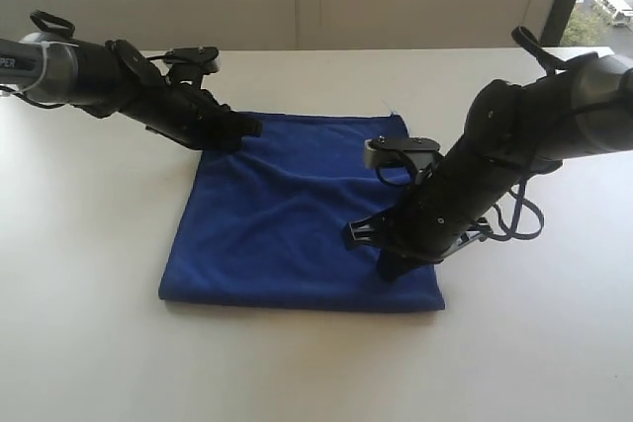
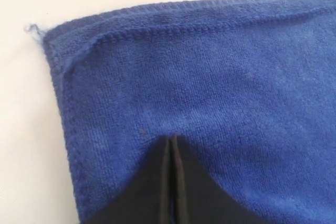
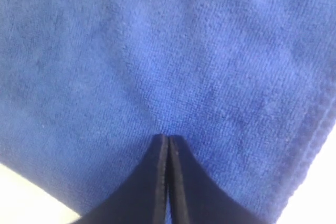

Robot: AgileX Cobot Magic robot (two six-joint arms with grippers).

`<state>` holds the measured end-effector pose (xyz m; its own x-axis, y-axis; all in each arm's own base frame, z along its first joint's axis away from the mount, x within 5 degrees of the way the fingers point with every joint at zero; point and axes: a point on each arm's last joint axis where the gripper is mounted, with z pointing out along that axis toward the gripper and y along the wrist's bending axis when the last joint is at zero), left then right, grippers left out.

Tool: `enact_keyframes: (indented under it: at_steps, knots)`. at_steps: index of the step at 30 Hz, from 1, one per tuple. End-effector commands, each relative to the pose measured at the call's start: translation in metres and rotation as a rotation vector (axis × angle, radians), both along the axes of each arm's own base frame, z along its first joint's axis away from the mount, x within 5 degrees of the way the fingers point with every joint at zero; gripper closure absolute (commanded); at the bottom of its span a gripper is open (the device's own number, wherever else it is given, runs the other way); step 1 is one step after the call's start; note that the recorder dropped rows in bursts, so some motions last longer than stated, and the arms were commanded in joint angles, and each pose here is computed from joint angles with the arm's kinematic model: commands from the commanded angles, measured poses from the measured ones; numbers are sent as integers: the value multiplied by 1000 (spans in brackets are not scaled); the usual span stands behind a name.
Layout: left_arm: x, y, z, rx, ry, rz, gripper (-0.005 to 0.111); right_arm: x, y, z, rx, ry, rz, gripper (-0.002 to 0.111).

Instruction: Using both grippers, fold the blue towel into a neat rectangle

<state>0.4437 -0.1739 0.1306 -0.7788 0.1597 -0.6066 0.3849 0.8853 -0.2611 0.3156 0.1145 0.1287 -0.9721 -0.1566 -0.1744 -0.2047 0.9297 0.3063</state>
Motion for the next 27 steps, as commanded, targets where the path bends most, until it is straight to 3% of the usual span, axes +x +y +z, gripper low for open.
enact_keyframes:
  at_steps: [1,7,15,19,22,27]
  knots:
    - [0,2,-16,29,21,-5,107,-10,-2,-6,-16,66,49,108]
    - [-3,1,-6,18,32,-29,107,-7,-2,-2,-18,17,57,108]
    - [-17,-1,49,-30,12,-104,107,14,-5,42,4,-227,-2,108]
    - [-35,-3,78,-61,64,-195,107,38,-20,69,31,-298,-72,108]
    - [-48,-7,82,-69,139,-265,107,57,-39,88,46,-319,-112,108]
    - [-88,-47,55,-17,255,-370,107,64,-36,75,60,-165,-16,108]
